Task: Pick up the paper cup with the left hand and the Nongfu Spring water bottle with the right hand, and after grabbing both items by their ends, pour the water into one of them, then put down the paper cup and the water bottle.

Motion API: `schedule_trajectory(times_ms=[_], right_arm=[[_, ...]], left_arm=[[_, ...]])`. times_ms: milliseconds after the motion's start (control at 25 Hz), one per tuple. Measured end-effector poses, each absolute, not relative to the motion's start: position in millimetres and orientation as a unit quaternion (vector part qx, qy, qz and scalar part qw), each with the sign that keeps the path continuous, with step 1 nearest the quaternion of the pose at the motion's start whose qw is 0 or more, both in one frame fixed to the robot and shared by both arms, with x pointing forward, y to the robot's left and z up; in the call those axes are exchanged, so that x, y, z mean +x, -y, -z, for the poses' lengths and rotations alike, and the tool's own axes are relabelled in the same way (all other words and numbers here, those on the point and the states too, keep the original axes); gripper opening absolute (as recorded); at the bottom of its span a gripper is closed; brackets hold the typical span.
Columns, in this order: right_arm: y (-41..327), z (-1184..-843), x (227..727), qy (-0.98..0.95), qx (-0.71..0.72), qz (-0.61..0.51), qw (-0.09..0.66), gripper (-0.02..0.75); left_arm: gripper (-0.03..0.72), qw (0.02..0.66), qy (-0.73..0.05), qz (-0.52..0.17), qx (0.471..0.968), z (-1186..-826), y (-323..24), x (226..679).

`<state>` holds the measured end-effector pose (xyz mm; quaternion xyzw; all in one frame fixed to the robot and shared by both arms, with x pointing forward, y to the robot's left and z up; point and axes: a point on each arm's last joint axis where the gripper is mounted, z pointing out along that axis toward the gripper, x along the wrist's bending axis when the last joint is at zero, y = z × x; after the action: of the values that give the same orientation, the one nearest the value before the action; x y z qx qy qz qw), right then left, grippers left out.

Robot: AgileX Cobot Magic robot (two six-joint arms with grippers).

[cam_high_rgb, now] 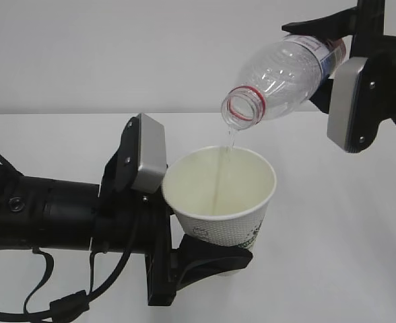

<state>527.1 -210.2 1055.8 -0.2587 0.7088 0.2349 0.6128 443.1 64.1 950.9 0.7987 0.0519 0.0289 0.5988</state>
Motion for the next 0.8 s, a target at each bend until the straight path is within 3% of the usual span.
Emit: schedule_trajectory(times_ms=[800], right_arm=[[210.1,-1055.9,527.0,-0.708,-0.259,-0.235,0.613,0.478]], left_arm=[[0.544,0.592,-0.033,-0.025,0.805,-949.3,-64.3,440.4]])
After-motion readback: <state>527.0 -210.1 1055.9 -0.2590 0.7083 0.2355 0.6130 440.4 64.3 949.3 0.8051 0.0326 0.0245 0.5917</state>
